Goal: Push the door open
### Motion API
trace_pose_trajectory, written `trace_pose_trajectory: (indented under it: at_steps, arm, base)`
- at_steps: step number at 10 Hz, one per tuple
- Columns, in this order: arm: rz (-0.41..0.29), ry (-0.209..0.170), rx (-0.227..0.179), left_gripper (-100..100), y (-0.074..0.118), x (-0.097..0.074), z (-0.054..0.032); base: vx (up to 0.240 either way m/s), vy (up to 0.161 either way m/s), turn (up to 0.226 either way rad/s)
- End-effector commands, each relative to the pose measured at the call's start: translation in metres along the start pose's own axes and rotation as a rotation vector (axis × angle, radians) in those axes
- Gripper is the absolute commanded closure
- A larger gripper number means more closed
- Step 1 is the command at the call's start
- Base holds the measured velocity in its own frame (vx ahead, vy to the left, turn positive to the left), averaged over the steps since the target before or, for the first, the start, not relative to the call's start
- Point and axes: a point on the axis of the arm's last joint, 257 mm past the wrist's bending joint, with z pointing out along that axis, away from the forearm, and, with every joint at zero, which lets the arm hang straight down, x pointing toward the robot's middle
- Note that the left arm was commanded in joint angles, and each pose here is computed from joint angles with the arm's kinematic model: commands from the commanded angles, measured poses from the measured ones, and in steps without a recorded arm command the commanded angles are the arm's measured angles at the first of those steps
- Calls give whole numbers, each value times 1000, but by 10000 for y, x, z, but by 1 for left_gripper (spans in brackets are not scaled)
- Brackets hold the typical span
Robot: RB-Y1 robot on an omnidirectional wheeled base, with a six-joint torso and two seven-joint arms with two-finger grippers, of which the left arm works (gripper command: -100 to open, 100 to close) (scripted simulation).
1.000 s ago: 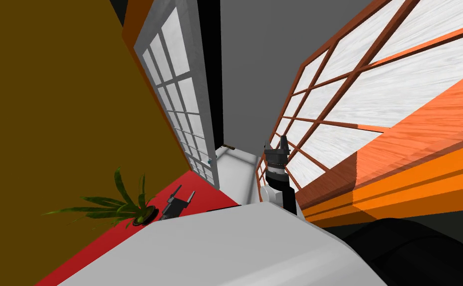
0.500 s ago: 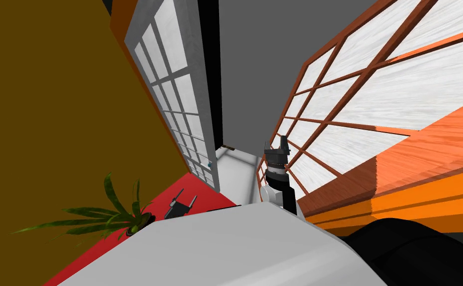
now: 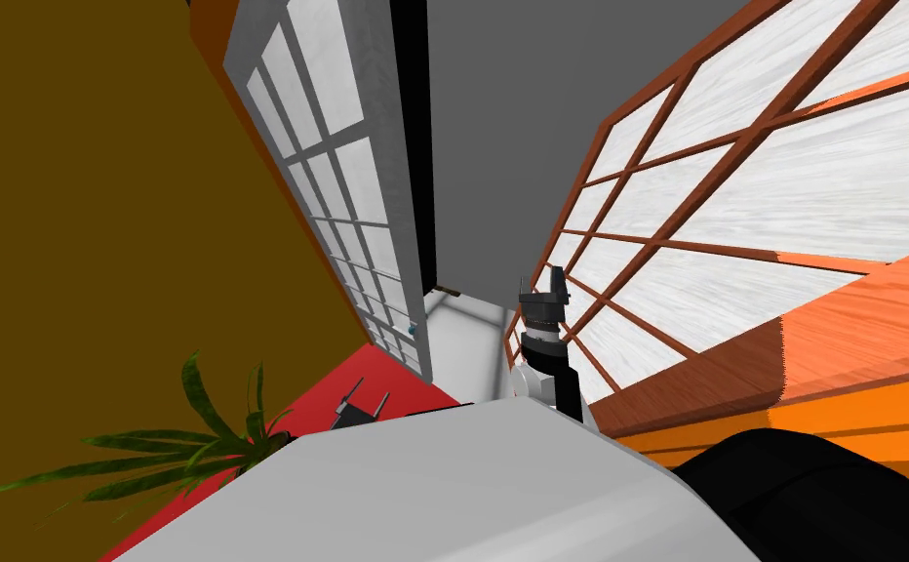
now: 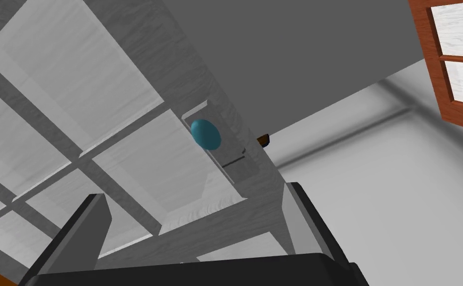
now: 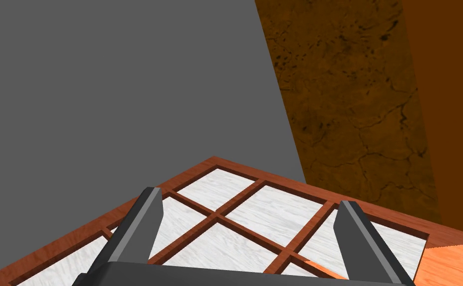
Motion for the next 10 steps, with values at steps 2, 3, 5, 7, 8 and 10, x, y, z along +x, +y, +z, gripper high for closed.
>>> trace_pose_trajectory:
  at_steps: [2,3,5,7,8,10]
  arm:
    - [-78,-4,-21,-100,137,-21,-52]
    - [-105,-5,-28,-100,184,-28,-71]
    - [-160,-9,-42,-100,280,-39,-110]
    - [-215,-13,-56,-100,376,-47,-148]
    - [-241,-14,-61,-100,420,-49,-165]
    - [-287,-17,-71,-100,500,-49,-192]
  base:
    - [87,52,-38]
    - [86,52,-35]
    - [86,58,-35]
    - [91,46,-36]
    - [91,45,-30]
    - [75,44,-26]
